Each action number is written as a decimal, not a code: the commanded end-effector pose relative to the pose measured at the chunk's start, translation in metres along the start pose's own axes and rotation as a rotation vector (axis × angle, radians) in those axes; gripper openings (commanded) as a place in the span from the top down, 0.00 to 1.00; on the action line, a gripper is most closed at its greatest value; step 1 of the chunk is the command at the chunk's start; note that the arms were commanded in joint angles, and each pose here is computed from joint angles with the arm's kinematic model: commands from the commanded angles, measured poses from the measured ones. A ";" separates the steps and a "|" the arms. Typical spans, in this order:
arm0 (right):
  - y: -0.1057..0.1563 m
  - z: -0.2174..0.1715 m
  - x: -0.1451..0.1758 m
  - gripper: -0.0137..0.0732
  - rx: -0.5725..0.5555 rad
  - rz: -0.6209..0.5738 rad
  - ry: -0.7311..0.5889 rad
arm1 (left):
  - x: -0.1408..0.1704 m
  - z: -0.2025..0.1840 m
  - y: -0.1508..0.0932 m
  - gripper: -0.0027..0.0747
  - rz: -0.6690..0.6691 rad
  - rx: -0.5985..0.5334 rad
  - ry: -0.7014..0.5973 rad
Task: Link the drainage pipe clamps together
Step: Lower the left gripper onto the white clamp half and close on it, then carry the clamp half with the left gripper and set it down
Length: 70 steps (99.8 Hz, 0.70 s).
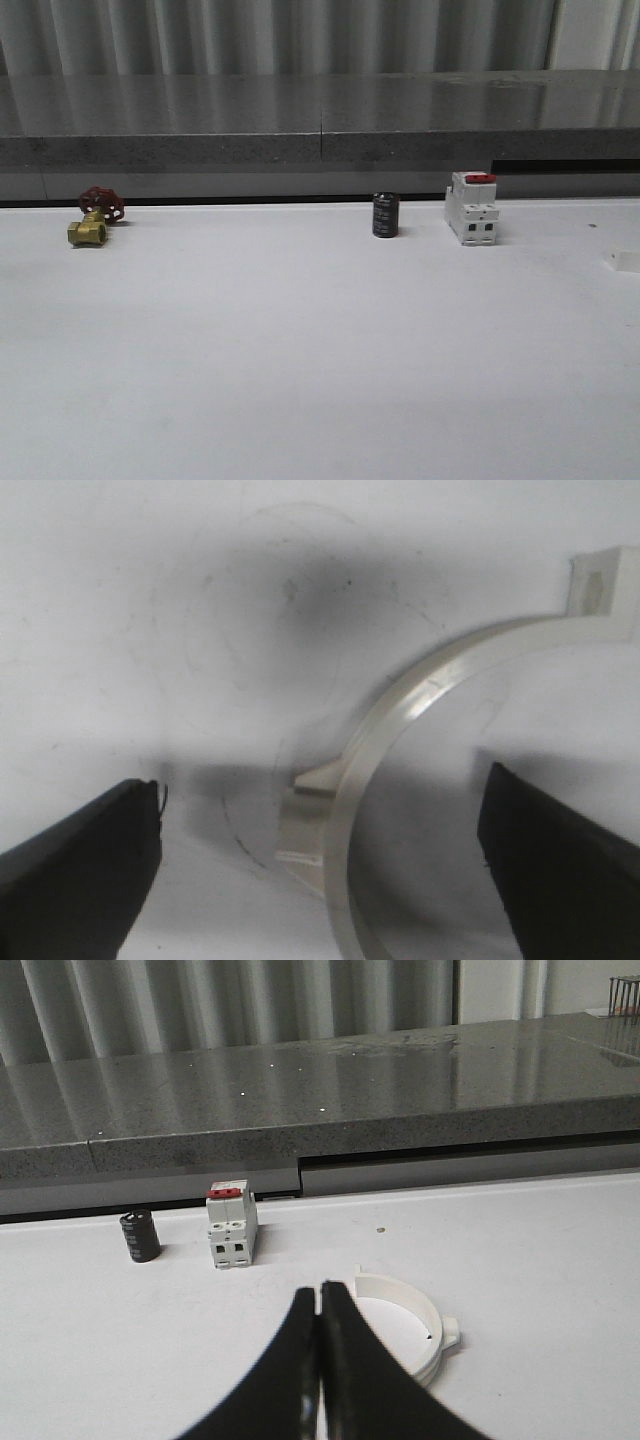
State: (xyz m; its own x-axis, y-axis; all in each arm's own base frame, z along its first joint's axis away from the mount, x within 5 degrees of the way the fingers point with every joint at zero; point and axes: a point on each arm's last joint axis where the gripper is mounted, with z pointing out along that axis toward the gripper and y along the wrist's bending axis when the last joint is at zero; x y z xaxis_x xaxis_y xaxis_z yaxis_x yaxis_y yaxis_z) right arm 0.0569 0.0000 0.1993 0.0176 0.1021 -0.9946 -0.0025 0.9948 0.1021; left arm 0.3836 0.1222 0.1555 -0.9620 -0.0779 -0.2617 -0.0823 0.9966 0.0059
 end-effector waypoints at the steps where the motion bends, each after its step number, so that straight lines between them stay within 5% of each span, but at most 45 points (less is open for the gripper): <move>1: 0.002 -0.003 -0.015 0.92 -0.009 -0.014 -0.124 | -0.013 -0.023 0.002 0.15 0.009 -0.023 -0.104; 27: 0.002 -0.003 -0.015 0.92 -0.009 -0.014 -0.124 | -0.013 -0.022 0.002 0.24 0.003 -0.018 -0.100; 41: 0.002 -0.003 -0.015 0.92 -0.009 -0.014 -0.124 | -0.013 -0.022 0.002 0.53 0.003 -0.018 -0.102; 57: 0.002 -0.003 -0.015 0.92 -0.009 -0.014 -0.124 | -0.012 -0.022 0.003 0.99 0.022 -0.035 -0.097; 70: 0.002 -0.003 -0.015 0.92 -0.009 -0.014 -0.124 | -0.011 -0.022 0.002 0.99 0.010 -0.019 -0.085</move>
State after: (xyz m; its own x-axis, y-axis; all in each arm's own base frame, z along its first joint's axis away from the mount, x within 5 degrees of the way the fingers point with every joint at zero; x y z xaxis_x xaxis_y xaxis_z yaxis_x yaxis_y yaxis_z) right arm 0.0569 0.0000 0.1993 0.0176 0.1021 -0.9946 -0.0025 0.9948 0.1021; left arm 0.3850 0.1236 0.1514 -0.9630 -0.0583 -0.2633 -0.0662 0.9976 0.0212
